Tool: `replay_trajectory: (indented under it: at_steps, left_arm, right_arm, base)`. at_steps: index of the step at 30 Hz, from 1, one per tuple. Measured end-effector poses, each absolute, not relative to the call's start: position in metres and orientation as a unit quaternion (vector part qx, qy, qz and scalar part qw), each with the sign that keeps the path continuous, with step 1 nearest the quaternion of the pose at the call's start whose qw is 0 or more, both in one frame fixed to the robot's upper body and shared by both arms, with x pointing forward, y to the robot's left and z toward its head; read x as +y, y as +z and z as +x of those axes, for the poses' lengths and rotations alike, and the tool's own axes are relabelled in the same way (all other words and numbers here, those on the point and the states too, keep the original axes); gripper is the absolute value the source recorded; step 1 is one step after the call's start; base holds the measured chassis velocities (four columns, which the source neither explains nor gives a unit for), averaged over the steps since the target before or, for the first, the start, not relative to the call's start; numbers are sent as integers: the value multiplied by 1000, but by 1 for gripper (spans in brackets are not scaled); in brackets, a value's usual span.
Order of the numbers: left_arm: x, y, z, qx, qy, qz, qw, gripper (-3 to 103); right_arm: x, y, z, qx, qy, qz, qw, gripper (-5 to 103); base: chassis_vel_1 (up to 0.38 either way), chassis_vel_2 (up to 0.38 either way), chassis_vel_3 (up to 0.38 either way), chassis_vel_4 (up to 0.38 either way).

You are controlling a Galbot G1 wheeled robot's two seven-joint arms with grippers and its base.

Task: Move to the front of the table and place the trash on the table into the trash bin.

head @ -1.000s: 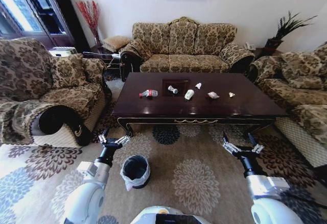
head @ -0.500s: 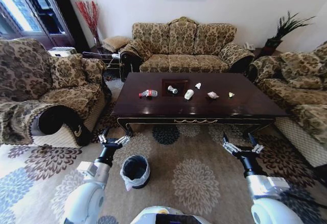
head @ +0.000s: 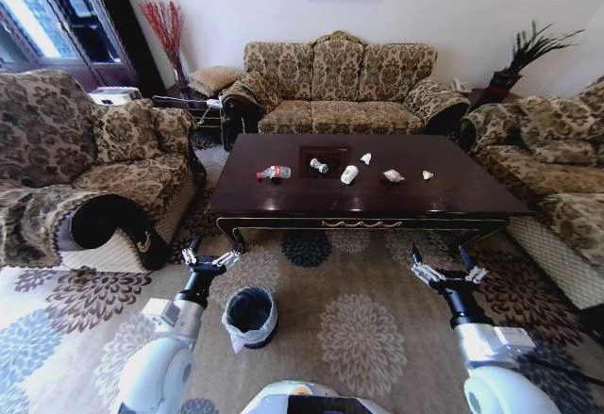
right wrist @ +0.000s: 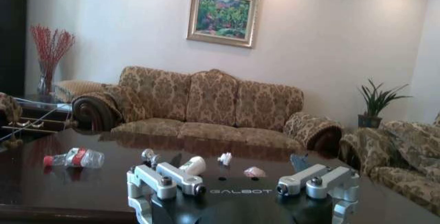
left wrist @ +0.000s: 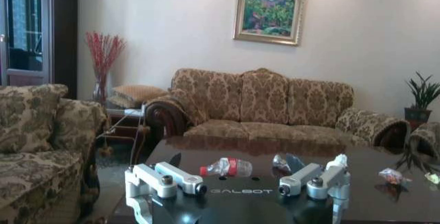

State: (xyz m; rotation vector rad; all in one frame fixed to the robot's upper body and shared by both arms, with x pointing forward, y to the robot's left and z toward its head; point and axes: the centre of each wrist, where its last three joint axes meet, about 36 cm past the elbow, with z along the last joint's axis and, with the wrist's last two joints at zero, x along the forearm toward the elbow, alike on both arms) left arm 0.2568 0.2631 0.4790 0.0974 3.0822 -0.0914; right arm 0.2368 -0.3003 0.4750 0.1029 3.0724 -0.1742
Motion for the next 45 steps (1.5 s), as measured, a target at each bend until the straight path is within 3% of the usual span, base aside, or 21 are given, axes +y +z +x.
replay_trajectory:
  at_steps: [33, 40, 43, 45]
  left_arm:
    - [269, 484, 265, 998, -46, 11, 49, 100]
    - [283, 426, 285, 1000, -4, -7, -21, 100]
    - [286, 366, 302, 994, -22, -16, -103, 100]
    - [286, 356, 304, 993, -19, -18, -115, 100]
  right_arm:
    - [-296, 495, 243, 998, -32, 32, 33, 100]
    - [-296, 496, 243, 999, -33, 27, 34, 100]
    - [-295, 498, 243, 998, -33, 23, 38, 100]
    - [-295, 498, 243, 998, -33, 23, 38, 100]
  base:
    - [0, 0, 0, 0]
    - [0, 0, 0, 0]
    - [0, 0, 0, 0]
    - [0, 0, 0, 0]
